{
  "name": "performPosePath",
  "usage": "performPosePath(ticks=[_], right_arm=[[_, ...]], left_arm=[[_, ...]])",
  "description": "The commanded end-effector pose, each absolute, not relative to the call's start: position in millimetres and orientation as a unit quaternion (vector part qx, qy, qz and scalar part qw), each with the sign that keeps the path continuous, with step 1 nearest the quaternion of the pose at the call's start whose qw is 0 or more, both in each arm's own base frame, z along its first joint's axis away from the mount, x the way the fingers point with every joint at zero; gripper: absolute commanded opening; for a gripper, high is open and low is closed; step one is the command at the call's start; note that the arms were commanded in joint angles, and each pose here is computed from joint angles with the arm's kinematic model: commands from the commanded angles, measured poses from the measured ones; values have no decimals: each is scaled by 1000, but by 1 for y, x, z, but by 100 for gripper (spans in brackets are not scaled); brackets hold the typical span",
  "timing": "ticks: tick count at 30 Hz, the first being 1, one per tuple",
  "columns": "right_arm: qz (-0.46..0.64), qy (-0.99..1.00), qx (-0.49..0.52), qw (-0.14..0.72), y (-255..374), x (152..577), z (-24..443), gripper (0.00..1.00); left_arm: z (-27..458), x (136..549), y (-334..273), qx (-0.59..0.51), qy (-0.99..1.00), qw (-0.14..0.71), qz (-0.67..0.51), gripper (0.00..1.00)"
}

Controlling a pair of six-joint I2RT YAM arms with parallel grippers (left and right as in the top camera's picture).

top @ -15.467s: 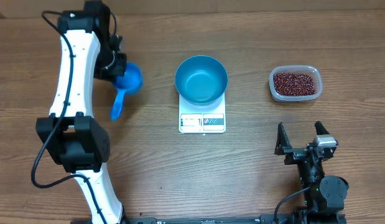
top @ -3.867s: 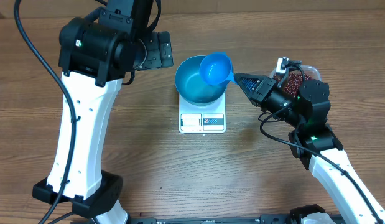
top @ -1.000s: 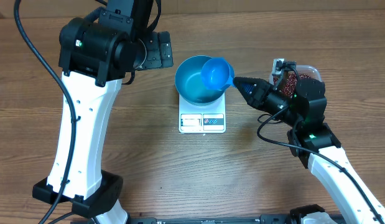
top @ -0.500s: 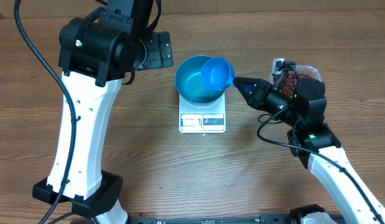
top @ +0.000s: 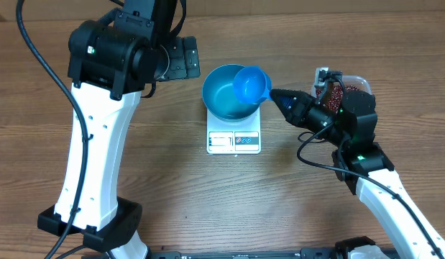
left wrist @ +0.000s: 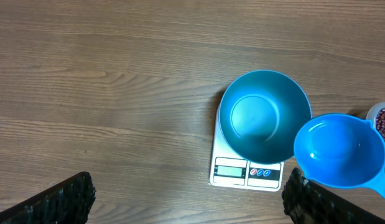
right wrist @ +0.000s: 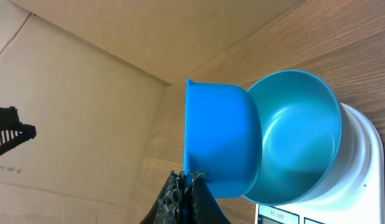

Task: Scoop item into bowl and weigh 150g on scale
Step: 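Carry the blue scoop with the right gripper toward the bean tub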

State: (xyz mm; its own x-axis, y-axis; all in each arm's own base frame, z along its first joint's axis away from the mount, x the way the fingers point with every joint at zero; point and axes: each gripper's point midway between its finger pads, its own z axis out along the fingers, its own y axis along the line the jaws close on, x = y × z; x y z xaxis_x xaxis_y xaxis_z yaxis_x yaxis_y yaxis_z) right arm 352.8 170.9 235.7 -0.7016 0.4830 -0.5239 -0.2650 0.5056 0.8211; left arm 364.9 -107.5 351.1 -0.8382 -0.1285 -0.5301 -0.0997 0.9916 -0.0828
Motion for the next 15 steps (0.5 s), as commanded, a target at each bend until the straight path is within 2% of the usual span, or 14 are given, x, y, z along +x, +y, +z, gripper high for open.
performPosePath(ticks=[1,15], right_arm=[[491,771,56,402,171,354,251,4],[488,783,63,380,172,350,241,4]], left_arm=[[357,367,-104,-56,955,290,-18,100],[357,367,-104,-56,955,290,-18,100]])
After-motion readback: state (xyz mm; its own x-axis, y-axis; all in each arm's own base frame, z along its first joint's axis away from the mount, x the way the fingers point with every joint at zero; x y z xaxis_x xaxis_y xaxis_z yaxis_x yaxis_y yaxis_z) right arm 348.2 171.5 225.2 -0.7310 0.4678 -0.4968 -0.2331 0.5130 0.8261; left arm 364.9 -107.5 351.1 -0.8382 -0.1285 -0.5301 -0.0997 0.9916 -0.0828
